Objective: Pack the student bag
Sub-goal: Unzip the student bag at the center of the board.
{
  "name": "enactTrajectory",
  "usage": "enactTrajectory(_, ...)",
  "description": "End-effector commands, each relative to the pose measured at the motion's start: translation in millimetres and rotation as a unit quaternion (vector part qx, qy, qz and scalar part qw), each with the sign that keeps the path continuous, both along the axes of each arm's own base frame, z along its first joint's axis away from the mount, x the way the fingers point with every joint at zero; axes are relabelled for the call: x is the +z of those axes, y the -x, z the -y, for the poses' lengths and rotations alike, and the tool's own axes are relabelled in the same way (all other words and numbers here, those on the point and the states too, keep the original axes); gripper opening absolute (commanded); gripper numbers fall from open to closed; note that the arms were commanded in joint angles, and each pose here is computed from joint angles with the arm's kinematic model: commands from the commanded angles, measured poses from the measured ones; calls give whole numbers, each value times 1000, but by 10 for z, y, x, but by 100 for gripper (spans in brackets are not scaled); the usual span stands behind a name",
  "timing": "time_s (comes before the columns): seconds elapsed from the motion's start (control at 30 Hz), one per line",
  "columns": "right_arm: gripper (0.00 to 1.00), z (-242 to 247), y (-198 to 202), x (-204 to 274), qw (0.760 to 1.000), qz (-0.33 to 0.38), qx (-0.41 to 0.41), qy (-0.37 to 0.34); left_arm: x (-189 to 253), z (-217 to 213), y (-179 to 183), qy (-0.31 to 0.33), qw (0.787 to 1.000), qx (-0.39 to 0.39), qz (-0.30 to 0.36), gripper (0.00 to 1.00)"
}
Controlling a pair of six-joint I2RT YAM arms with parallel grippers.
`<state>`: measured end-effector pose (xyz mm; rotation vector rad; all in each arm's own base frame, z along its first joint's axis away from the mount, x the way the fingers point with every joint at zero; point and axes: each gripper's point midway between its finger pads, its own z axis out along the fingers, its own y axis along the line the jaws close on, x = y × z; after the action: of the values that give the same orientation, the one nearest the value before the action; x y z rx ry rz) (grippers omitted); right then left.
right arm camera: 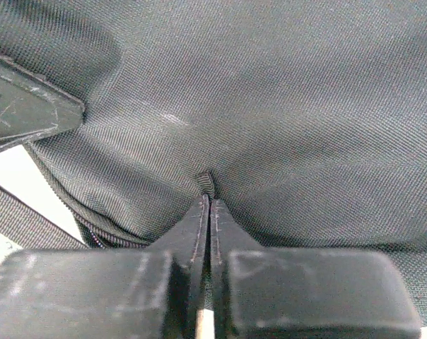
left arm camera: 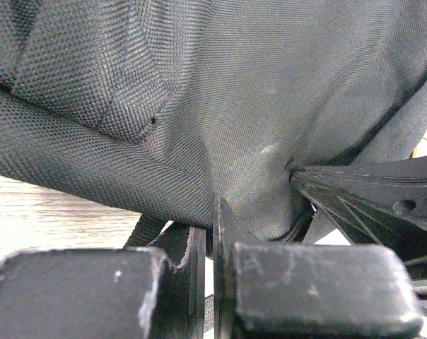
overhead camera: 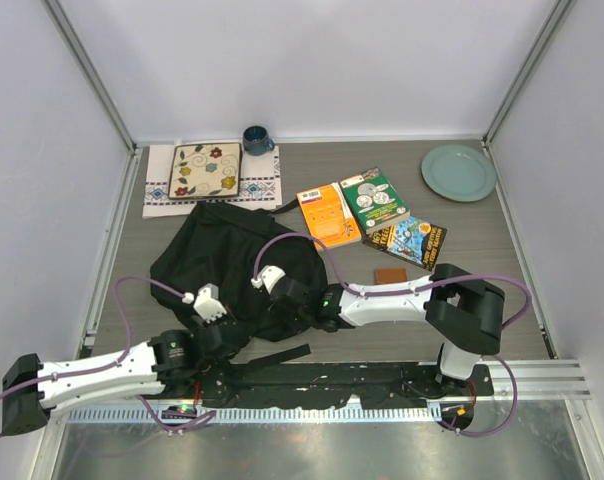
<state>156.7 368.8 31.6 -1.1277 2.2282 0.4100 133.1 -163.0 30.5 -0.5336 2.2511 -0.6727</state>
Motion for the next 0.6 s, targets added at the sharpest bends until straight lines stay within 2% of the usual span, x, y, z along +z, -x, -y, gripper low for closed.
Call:
enactTrajectory(0.0, 1, -73, -129, 99, 999, 28, -23, -9, -49, -52, -7, -23, 1000, -2, 3, 0)
enactTrajectory(0.3, 1, 81, -507, 535, 985, 107, -119, -56, -139, -87, 40, -52, 998, -16, -10, 0)
enactTrajectory(0.57, 0, 424, -986, 810, 952, 164, -237, -101, -268, -105, 118, -69, 997, -30, -31, 0)
